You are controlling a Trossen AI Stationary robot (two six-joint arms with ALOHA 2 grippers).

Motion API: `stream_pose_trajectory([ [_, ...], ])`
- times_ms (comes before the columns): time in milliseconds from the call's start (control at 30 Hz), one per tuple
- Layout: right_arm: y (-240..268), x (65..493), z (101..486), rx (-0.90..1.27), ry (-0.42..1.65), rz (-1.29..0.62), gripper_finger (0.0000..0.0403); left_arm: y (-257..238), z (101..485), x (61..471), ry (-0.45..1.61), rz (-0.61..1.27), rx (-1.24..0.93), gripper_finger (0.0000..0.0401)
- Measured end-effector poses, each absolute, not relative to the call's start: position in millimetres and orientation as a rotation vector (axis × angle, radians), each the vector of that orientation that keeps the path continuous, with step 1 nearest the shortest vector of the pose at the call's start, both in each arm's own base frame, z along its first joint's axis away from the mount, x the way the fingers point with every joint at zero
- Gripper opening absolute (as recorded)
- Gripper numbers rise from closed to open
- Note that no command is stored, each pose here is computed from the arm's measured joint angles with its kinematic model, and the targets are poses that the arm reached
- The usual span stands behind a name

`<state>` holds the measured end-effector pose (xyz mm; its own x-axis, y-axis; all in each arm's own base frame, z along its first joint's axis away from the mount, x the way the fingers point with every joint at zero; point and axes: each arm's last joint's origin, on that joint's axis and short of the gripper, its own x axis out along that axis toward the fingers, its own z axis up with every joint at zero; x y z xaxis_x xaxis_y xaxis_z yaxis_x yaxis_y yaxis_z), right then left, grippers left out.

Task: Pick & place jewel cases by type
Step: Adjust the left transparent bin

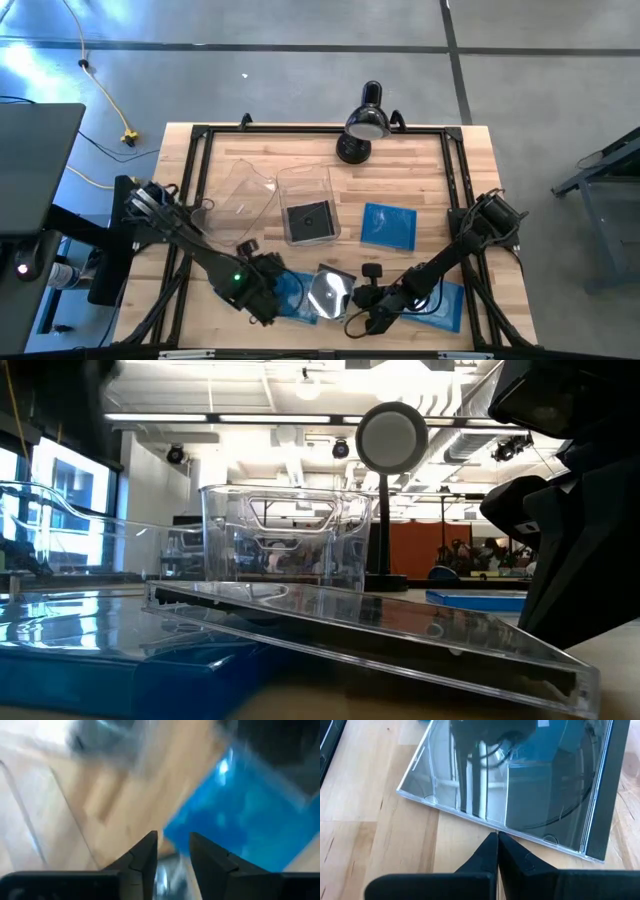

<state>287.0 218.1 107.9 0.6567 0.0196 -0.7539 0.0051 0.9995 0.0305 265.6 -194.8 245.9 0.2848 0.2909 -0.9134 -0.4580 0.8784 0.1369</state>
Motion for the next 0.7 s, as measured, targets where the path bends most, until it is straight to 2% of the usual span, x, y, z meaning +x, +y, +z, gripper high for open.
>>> stream_pose_trajectory([
  [167, 218.1, 287.0, 107.9, 0.031, 0.854, 0.009, 0.0000, -176.3, 239.9, 242.0, 1.433, 0.439, -0.040, 0.0055],
  [300, 218.0, 287.5, 108.2, 0.036, 0.850, 0.009, 0.0000, -168.8, 245.0, 232.6, 1.519, 0.375, 0.145, 0.0032],
  [400, 218.1, 287.6, 108.2, 0.045, 0.849, 0.006, 0.0000, -164.7, 250.7, 225.9, 1.580, 0.321, 0.204, 0.0020],
  [533, 218.4, 287.7, 108.3, 0.050, 0.849, 0.010, 0.0000, -157.4, 265.8, 215.4, 1.576, 0.330, 0.162, 0.0008],
  [700, 218.5, 287.8, 108.4, 0.050, 0.847, 0.011, 0.0000, -146.8, 295.1, 194.5, 1.430, 0.294, 0.037, 0.0001],
])
